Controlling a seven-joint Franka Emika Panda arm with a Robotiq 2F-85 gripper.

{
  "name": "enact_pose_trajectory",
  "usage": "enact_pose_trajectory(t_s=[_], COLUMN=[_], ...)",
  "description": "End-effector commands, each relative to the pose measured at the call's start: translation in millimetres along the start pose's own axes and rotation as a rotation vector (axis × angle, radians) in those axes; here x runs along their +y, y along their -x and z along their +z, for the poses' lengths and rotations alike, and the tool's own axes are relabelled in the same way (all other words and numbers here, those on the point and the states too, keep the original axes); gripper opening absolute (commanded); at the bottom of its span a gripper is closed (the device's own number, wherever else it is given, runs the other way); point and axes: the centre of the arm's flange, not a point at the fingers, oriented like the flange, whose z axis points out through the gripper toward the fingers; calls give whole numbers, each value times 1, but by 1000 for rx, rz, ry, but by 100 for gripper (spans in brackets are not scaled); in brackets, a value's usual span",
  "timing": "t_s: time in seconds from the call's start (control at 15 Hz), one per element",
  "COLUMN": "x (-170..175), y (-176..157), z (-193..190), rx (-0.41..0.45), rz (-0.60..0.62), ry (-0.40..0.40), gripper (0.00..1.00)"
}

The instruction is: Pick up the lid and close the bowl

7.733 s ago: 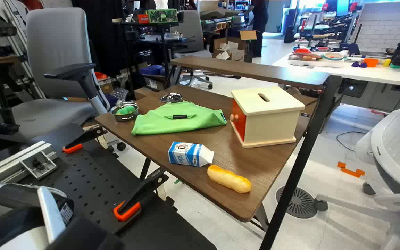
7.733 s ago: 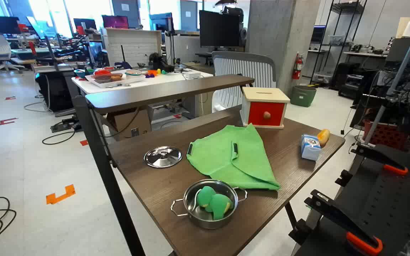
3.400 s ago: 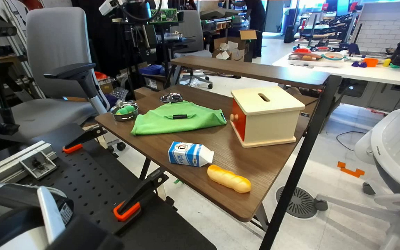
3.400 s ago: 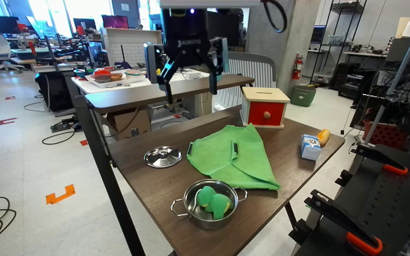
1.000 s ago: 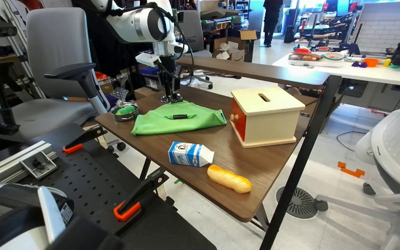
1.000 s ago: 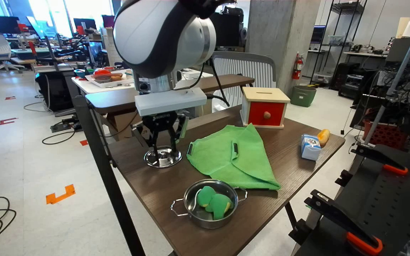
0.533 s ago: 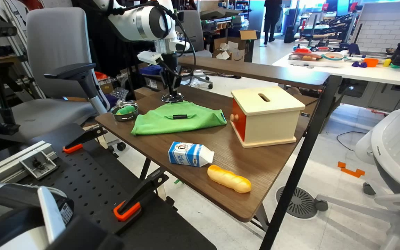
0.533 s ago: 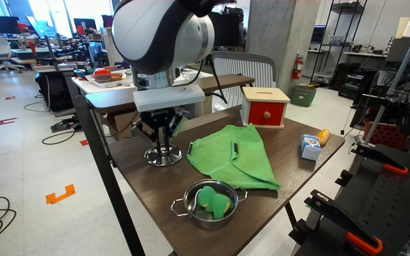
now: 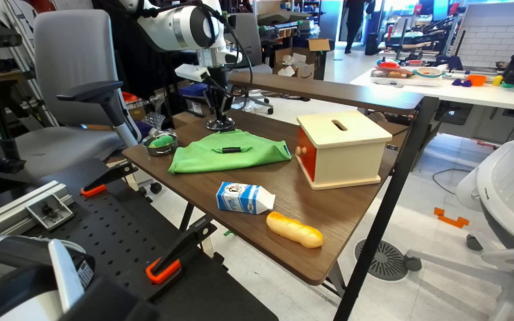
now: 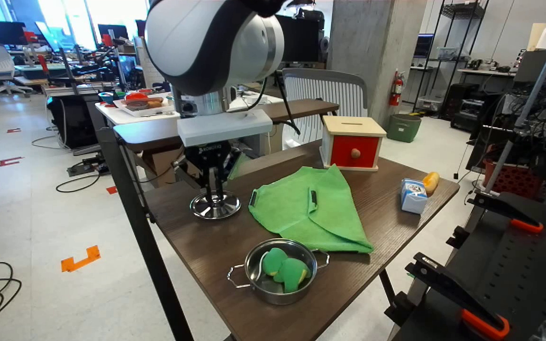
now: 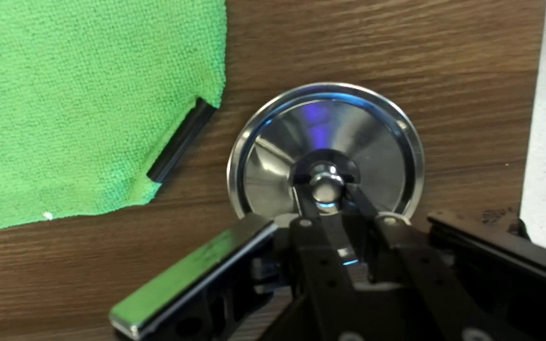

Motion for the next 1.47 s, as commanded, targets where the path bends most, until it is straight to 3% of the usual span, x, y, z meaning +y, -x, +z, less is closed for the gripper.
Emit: enact_pose_trajectory(t_s=[0.0, 0.4, 0.8, 1.07, 1.4], x=[5, 11, 13, 15, 25], y=[11, 53, 130, 185, 227], z=[-49, -118, -158, -154, -114], rx=[24, 55, 37, 14, -49], rz=[-52, -183, -287, -354, -385], ry=[3, 2, 40, 92, 137], gripper=[5, 5, 5, 5, 5])
